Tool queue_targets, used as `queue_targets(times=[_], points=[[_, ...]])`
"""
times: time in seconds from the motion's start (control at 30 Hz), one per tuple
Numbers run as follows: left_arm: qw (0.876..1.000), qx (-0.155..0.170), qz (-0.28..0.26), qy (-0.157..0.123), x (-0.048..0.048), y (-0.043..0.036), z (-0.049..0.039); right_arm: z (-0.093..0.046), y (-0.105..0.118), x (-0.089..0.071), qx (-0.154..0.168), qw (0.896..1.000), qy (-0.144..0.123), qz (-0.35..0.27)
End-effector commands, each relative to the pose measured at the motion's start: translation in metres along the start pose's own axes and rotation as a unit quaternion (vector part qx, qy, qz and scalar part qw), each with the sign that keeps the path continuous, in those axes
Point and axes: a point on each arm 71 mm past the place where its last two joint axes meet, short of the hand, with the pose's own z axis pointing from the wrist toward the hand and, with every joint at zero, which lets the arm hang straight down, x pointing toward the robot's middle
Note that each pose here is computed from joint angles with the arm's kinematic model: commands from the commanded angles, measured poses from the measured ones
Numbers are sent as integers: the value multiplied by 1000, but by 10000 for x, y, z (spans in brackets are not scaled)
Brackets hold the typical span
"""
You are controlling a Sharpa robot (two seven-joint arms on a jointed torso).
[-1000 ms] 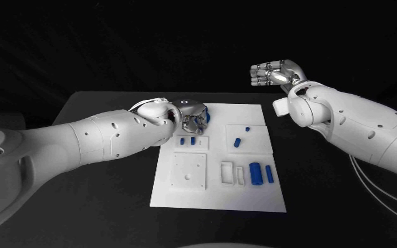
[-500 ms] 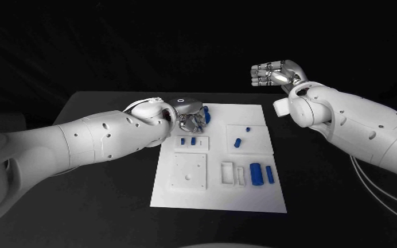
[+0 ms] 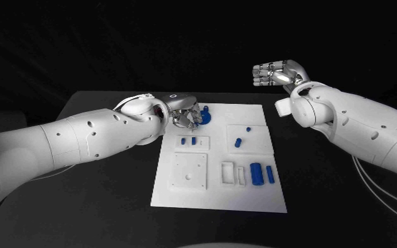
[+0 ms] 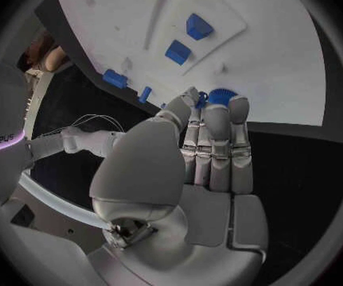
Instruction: Assemble the parts on the task board
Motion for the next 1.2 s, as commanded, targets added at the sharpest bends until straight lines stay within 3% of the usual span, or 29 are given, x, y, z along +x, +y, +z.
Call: queue_targets(times=[0.03,0.6,1.2], points=[[1000,-3,-7,10,5,7,-22,-2,8,8,-4,1000,7,1],[1000,-17,-8,20,13,111,-92,-3,6,4,-4,1000,7,1],[999,-25,-9,34,83,166,-70,0,3,5,-4,1000,7,1]])
